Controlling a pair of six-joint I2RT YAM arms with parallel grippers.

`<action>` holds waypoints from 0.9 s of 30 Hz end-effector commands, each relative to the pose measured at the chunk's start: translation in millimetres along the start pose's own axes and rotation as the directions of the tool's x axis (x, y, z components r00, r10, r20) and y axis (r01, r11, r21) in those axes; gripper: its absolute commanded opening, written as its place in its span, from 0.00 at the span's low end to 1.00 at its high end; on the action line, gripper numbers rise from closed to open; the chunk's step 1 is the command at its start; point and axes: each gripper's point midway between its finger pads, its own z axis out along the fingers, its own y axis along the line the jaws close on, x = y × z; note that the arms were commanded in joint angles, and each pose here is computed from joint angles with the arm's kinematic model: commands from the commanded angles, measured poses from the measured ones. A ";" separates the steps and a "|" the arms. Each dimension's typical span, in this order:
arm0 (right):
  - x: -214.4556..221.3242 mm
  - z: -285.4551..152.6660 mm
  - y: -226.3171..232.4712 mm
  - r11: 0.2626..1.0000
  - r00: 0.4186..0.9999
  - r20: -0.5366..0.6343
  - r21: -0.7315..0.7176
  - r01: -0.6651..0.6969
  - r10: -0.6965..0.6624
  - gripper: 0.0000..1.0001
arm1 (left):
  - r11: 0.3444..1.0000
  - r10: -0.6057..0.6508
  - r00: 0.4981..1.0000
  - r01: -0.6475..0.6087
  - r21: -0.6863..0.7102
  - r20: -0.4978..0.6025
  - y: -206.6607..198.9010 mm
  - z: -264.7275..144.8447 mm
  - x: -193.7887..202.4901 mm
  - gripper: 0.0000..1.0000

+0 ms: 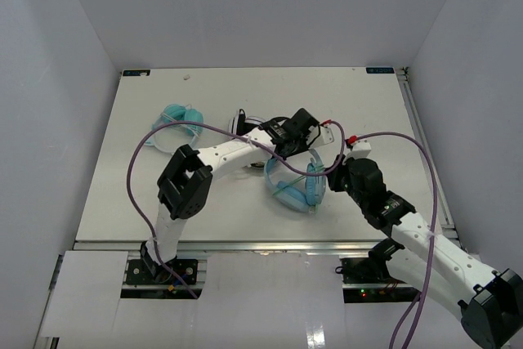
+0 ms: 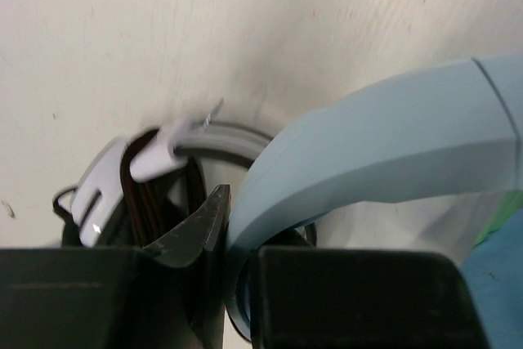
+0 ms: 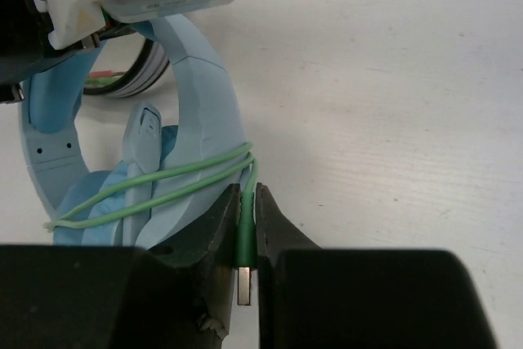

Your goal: Wrap the headphones

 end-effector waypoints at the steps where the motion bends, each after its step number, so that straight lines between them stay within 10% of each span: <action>1: -49.1 1.1 12.6 0.997 0.978 0.194 -0.037 -0.073 0.079 0.08 | 0.999 -0.009 0.995 0.014 -0.051 0.096 17.0 13.5 -49.5 0.18; 27: -51.9 32.7 -65.1 0.970 0.964 0.214 0.149 -0.190 0.156 0.08 | 0.997 -0.033 0.967 0.051 -0.064 0.252 13.5 89.7 -93.1 0.65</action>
